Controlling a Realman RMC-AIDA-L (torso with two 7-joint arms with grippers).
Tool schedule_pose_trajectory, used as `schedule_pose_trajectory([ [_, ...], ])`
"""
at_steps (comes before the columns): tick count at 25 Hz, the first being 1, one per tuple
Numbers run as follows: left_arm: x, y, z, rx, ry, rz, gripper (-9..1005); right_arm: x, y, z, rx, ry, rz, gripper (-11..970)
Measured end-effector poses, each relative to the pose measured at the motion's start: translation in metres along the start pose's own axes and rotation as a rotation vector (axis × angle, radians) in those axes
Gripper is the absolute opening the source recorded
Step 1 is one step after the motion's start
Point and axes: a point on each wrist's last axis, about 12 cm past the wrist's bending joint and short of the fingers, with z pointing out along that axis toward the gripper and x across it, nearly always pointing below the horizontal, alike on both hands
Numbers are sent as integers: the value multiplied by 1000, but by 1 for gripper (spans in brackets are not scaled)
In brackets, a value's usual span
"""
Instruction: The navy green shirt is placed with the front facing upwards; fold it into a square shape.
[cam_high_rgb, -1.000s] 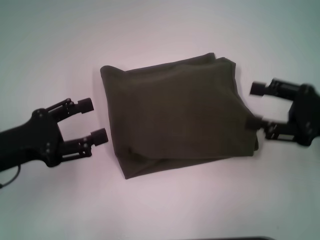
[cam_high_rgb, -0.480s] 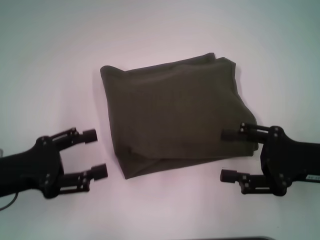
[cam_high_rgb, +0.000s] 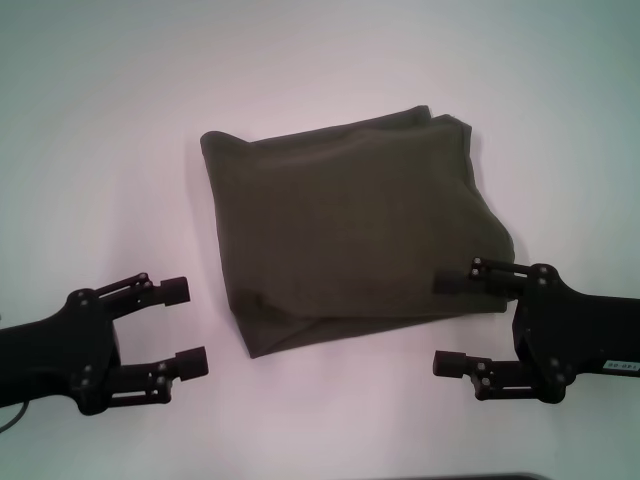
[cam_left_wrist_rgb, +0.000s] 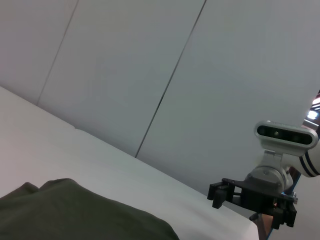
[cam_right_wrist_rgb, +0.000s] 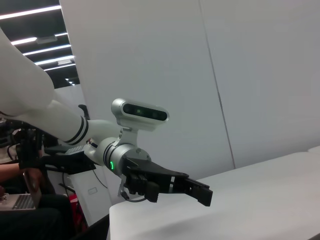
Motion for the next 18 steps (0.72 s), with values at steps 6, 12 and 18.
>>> schedule_pose_trajectory([
  [6, 1, 0, -2, -4, 1, 3, 908, 1, 0, 0, 7, 4, 9, 822],
  [12, 1, -3, -2, 3, -15, -1, 908, 2, -1, -2, 17, 10, 11, 822],
  [18, 1, -4, -3, -1, -18, 6, 908, 3, 0, -3, 21, 9, 15, 822],
])
